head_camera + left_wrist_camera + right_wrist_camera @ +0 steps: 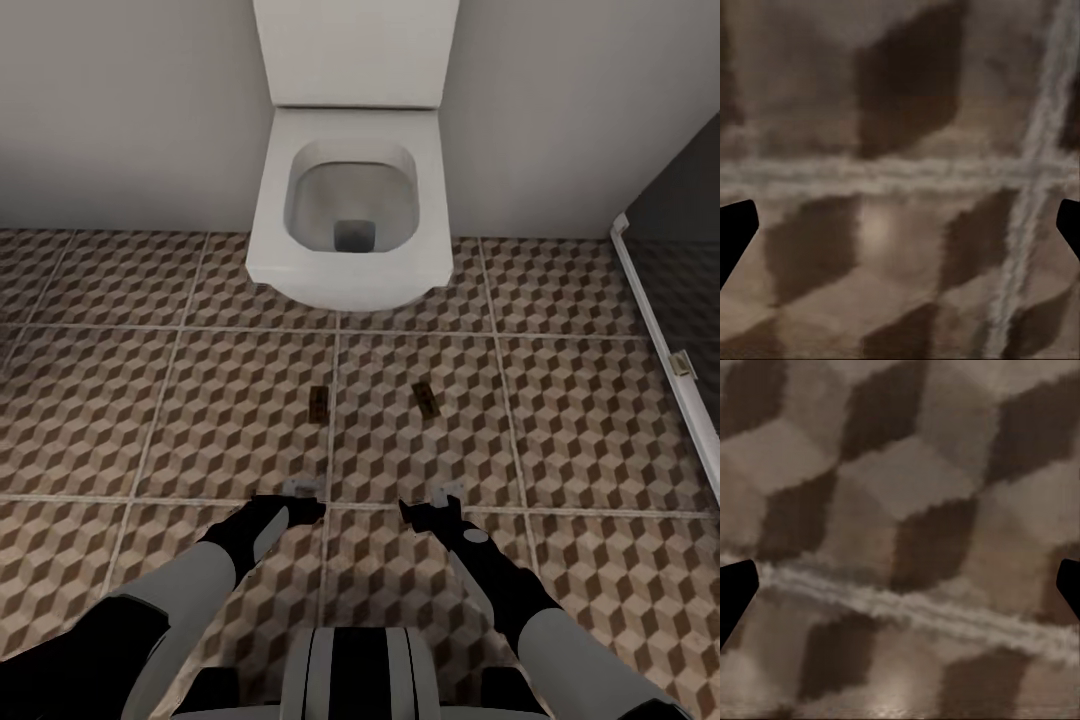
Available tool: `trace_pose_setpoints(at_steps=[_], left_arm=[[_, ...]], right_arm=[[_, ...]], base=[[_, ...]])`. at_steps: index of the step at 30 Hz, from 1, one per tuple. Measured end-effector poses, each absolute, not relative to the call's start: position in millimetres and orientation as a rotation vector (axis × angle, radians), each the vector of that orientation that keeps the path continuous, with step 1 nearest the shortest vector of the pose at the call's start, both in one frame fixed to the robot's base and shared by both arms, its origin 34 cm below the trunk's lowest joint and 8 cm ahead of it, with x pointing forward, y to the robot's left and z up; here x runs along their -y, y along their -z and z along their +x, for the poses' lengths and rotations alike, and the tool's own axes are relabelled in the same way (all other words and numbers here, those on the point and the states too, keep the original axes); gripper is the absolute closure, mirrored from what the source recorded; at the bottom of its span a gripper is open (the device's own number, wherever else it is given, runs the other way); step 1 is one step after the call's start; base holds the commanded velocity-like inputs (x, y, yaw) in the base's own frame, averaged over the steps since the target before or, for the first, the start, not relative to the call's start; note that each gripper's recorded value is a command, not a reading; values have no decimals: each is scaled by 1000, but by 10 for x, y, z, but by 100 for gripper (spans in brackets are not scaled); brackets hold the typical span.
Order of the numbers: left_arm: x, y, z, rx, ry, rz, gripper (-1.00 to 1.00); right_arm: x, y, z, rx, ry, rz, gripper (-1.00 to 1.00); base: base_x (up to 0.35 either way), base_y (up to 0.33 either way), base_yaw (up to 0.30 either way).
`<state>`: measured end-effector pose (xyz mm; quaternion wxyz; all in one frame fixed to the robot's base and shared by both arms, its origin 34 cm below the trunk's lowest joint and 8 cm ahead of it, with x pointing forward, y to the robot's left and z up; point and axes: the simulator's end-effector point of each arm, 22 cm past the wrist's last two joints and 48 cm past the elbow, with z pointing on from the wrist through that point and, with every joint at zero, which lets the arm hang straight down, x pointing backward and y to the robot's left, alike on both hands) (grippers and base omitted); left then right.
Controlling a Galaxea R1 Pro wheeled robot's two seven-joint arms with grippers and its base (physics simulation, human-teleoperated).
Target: Take the four mousetraps from the cabinet in the bathroom and place them on the bathroom floor. Make sure all four end up on the same floor surface, and ensure that at least two of them are either under or directly next to the same bathroom sink.
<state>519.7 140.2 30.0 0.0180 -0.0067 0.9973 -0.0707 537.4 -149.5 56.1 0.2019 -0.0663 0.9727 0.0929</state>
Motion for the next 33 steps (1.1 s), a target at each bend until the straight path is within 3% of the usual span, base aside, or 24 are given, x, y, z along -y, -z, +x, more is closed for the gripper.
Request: trace_pose_setpoints(at_steps=[10,33], left_arm=[[-1399,-303,5200,-3097,220,-20,-100],[-1393,-305,5191,-3101,220,-20,-100]], right_arm=[[1494,-564,5376,-2715,-260,-185,-100],[1494,-565,5376,-2716,-260,-185,-100]], base=[[-204,0,0],[-10,0,0]])
